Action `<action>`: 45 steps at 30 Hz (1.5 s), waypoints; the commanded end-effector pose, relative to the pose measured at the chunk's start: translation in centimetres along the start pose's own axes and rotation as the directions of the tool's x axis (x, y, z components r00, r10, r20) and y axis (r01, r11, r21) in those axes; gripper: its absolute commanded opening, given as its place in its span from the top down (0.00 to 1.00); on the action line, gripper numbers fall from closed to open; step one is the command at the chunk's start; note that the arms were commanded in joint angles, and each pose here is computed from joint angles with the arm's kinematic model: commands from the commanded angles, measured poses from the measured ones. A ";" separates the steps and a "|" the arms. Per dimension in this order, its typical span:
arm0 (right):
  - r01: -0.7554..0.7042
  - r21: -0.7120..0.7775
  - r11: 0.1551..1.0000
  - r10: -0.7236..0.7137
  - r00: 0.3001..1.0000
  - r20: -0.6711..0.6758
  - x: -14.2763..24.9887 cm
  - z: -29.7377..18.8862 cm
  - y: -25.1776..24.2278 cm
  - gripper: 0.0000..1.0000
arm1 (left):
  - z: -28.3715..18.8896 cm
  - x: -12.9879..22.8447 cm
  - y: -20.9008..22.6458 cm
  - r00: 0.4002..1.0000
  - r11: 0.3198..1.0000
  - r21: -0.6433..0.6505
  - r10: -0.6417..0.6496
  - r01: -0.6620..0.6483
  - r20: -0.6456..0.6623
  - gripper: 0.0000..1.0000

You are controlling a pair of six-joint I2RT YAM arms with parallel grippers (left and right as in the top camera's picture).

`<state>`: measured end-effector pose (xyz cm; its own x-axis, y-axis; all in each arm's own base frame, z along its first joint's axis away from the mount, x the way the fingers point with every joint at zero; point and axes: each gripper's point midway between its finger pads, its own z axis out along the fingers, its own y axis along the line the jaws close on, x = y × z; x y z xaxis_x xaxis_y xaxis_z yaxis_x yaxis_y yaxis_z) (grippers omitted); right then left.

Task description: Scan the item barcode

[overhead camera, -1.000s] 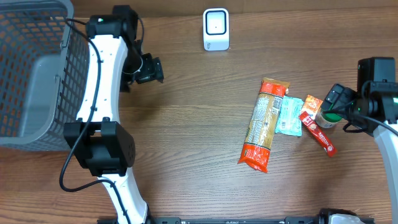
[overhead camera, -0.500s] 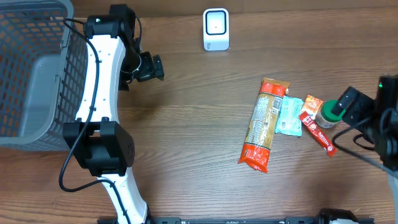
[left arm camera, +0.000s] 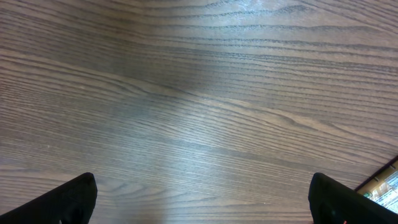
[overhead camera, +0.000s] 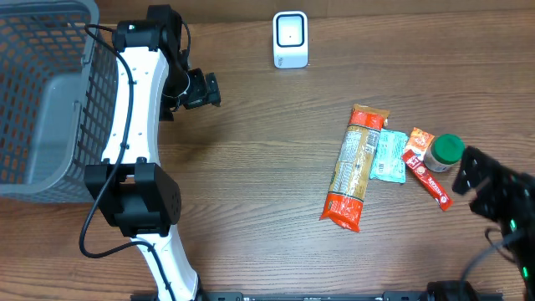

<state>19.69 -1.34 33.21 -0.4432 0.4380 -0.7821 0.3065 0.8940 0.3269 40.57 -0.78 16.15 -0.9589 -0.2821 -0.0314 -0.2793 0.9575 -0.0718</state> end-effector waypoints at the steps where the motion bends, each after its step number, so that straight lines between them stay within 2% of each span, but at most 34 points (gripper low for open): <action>1: 0.000 -0.072 0.997 0.006 0.997 0.081 -0.4 -2.8 0.4 0.00 | -0.1 0.1 -0.4 1.000 1.000 0.012 0.025 -0.025 0.003 0.01; 8: 0.012 -0.152 0.988 0.016 0.983 0.183 0.0 -6.6 -0.2 0.00 | -0.1 0.1 -0.4 1.000 1.000 0.012 0.025 -0.025 0.003 0.00; 13: 0.015 -0.199 0.980 0.033 0.971 0.235 1.9 -7.8 -1.4 0.00 | -0.1 0.1 -0.4 1.000 1.000 0.012 0.025 -0.025 0.003 0.01; 19: 0.012 -0.242 0.970 0.065 0.950 0.307 4.6 -6.6 -2.7 0.00 | -0.1 0.1 -0.4 1.000 1.000 0.012 0.025 -0.025 0.003 0.00; 25: 0.049 -0.336 0.941 0.111 0.890 0.442 3.1 -4.2 -0.7 0.00 | -0.1 0.0 -0.4 1.000 1.000 0.012 0.025 -0.025 0.003 0.00; 27: 0.141 -0.381 0.914 0.085 0.852 0.517 2.0 -3.8 1.1 0.00 | -0.1 0.0 -0.4 1.000 1.000 0.012 0.025 -0.025 0.003 0.01; 31: 0.381 -0.420 0.824 0.054 0.684 0.728 0.1 -4.3 4.7 0.00 | -0.1 0.0 -0.4 1.000 1.000 0.012 0.025 -0.025 0.003 0.01; 34: 0.395 -0.417 0.819 0.091 0.627 0.774 0.3 -2.7 4.7 0.00 | -0.1 0.0 -0.4 1.000 1.000 0.012 0.025 -0.025 0.003 0.00; 36: 0.377 -0.420 0.826 0.098 0.637 0.764 1.4 -0.7 4.2 0.00 | -0.1 0.0 -0.4 1.000 1.000 0.012 0.025 -0.025 0.003 0.00; 45: 0.320 -0.406 0.856 0.019 0.766 0.643 7.2 7.4 2.3 0.00 | -0.1 0.0 -0.4 1.000 1.000 0.012 0.025 -0.025 0.003 0.00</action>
<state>23.14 3.06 25.88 0.2290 0.2986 -0.9265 -0.2225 0.9426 0.2488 40.58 -0.79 16.15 -0.9589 -0.2821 -0.0316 -0.2793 0.9575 -0.0723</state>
